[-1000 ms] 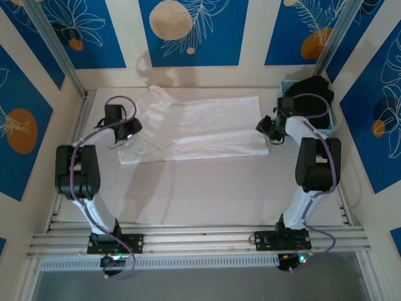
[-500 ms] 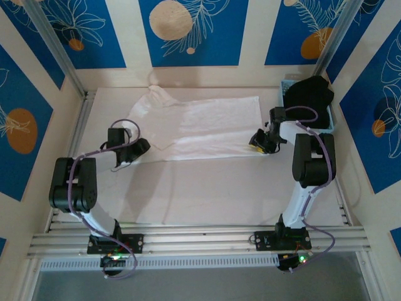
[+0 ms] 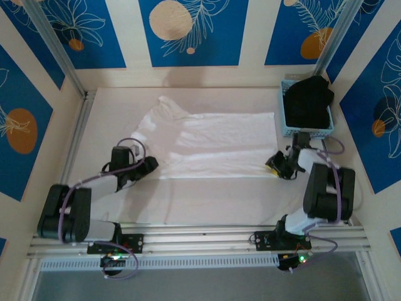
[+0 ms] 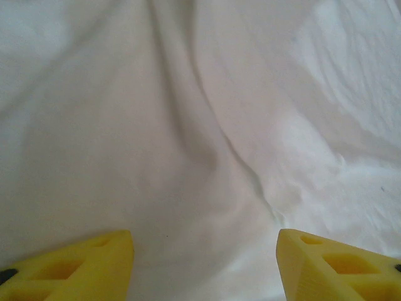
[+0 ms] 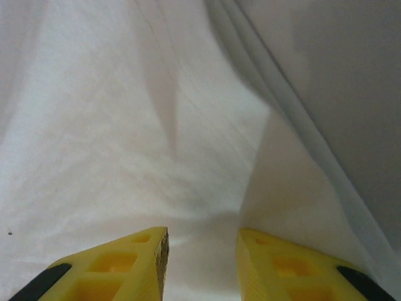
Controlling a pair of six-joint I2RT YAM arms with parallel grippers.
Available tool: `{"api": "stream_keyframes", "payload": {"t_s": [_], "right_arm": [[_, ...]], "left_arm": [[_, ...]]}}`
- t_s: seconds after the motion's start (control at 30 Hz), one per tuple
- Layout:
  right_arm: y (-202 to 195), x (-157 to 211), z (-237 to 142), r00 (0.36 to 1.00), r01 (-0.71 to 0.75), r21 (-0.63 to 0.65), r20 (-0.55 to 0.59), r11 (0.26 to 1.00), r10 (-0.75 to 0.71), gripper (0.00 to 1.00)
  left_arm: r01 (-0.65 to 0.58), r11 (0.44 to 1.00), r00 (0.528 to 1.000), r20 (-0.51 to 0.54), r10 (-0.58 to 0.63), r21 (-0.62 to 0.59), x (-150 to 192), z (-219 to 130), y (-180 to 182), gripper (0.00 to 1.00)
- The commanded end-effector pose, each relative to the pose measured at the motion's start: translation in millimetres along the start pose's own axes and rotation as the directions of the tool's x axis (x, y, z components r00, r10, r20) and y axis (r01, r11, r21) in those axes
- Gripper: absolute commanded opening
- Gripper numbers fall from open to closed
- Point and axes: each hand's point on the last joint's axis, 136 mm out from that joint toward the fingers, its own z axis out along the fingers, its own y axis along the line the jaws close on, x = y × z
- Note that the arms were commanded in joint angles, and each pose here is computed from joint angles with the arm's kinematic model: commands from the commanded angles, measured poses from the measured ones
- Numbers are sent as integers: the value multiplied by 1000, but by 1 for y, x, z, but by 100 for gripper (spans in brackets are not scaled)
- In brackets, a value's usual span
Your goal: Fold the inside-out t-shirt
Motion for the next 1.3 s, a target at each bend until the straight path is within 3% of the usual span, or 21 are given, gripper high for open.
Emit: {"api": "stream_keyframes", "payload": {"t_s": [0.0,0.07,0.13,0.23,0.33,0.43,0.63,0.77,1.0,1.27], "right_arm": [[40,-7,-31,966,194,-62,183,979,-180,35],[85,8,-40,884,421,-87,261,903,-387,37],[138,38,-41,741,649,-124,323,750,-588,41],[203,93,-31,531,846,-170,348,504,-773,46],[250,144,-8,332,942,-168,339,291,-880,54],[280,182,24,183,978,-155,313,141,-932,58],[308,231,74,26,983,-184,255,-22,-967,59],[309,244,101,-19,982,-179,202,-56,-979,59],[314,240,126,5,988,-152,155,-19,-988,52],[321,214,128,60,997,-65,144,51,-988,17]], "left_arm": [[-19,1000,999,30,19,-4,4,-24,-15,64],[-53,996,991,121,62,-73,-11,-41,-9,66],[-41,989,983,174,66,-142,-22,-51,5,67],[-2,992,985,170,24,-126,-30,-48,11,67],[25,996,992,125,-14,-87,-30,-33,11,66],[49,995,994,97,-41,-85,-30,-22,19,64],[77,988,994,82,-67,-130,-20,-16,43,64],[86,987,994,76,-76,-139,-13,-17,50,64],[86,987,994,77,-76,-138,-11,-20,53,63],[96,987,993,76,-86,-132,-9,-20,56,64]]}}
